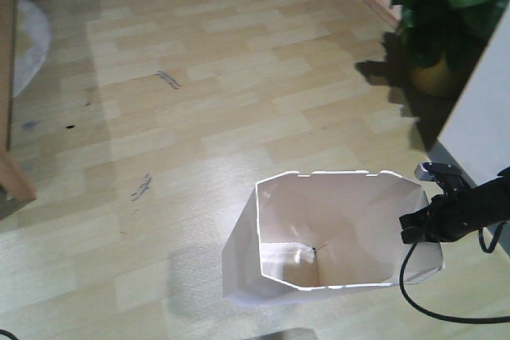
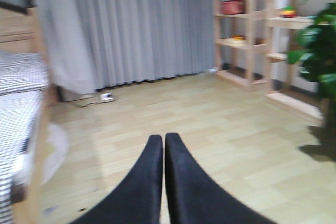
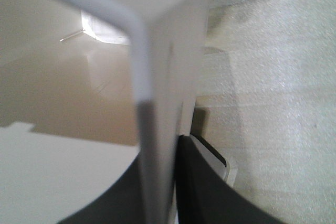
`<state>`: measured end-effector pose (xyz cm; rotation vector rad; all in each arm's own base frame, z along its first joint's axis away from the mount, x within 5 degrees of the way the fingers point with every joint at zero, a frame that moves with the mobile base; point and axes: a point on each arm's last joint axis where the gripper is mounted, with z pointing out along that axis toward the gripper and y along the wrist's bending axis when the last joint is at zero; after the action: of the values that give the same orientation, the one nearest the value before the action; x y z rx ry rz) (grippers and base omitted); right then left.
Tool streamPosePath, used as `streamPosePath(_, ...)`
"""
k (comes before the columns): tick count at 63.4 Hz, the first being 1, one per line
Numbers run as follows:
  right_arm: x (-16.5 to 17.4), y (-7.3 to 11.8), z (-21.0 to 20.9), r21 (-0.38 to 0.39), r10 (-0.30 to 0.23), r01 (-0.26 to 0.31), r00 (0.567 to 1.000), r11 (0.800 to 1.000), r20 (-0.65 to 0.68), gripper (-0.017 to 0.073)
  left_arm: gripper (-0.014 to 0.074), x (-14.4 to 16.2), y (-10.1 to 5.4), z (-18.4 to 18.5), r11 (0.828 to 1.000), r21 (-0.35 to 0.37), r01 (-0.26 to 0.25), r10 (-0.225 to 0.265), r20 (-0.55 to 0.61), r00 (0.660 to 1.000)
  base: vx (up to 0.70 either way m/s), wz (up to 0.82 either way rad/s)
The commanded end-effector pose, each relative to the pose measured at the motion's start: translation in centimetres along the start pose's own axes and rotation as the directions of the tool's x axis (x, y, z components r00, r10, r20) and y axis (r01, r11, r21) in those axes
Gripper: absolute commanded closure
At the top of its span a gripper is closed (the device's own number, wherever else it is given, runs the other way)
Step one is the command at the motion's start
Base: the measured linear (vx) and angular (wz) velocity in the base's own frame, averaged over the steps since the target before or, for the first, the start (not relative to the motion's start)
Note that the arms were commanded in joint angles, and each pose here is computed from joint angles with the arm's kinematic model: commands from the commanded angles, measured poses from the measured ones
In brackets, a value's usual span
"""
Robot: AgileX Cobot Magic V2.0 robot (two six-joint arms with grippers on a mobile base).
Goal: Move trash bin to bedside with robot
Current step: 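Carry the bin in the right gripper while driving toward the bed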
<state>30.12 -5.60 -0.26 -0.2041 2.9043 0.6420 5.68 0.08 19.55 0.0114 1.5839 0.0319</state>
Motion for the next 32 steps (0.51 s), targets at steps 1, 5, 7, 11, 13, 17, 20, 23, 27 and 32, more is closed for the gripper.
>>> streamPosePath(1,-1.42,2.2,-2.17,-0.167,0.018,-0.006,0.998,0.986,0.068,0.0563,0.06,-0.36,-0.04,-0.08,1.0,0.008,0.023,-0.024,0.077,0.997,0.05,0.49)
streamPosePath(5,-1.42,2.2,-2.17,-0.167,0.018,-0.006,0.998,0.986,0.068,0.0563,0.06,-0.36,-0.04,-0.08,1.0,0.008,0.023,-0.024,0.077,0.997,0.05,0.47)
streamPosePath(7,-1.42,2.2,-2.17,-0.167,0.018,-0.006,0.998,0.986,0.068,0.0563,0.06,-0.36,-0.04,-0.08,1.0,0.008,0.023,-0.024,0.077,0.997,0.05,0.44)
streamPosePath(11,-1.42,2.2,-2.17,-0.167,0.018,-0.006,0.998,0.986,0.068,0.0563,0.06,-0.36,-0.04,-0.08,1.0,0.008,0.023,-0.024,0.077,0.997,0.05,0.43)
streamPosePath(13,-1.42,2.2,-2.17,-0.167,0.018,-0.006,0.998,0.986,0.068,0.0563,0.06,-0.36,-0.04,-0.08,1.0,0.008,0.023,-0.024,0.077,0.997,0.05,0.42)
streamPosePath(17,-1.42,2.2,-2.17,-0.167,0.018,-0.006,0.998,0.986,0.068,0.0563,0.06,-0.36,-0.04,-0.08,1.0,0.008,0.023,-0.024,0.077,0.997,0.05,0.4)
streamPosePath(20,-1.42,2.2,-2.17,-0.167,0.018,-0.006,0.998,0.986,0.068,0.0563,0.06,-0.36,-0.04,-0.08,1.0,0.008,0.023,-0.024,0.077,0.997,0.05,0.38)
streamPosePath(23,-1.42,2.2,-2.17,-0.167,0.018,-0.006,0.998,0.986,0.068,0.0563,0.06,-0.36,-0.04,-0.08,1.0,0.008,0.023,-0.024,0.077,0.997,0.05,0.36)
streamPosePath(27,-1.42,2.2,-2.17,-0.167,0.018,-0.006,0.998,0.986,0.068,0.0563,0.06,-0.36,-0.04,-0.08,1.0,0.008,0.023,-0.024,0.077,0.997,0.06,0.34)
streamPosePath(32,-1.42,2.2,-2.17,-0.167,0.018,-0.006,0.998,0.986,0.068,0.0563,0.06,-0.36,-0.04,-0.08,1.0,0.008,0.023,-0.024,0.077,0.997,0.07,0.3)
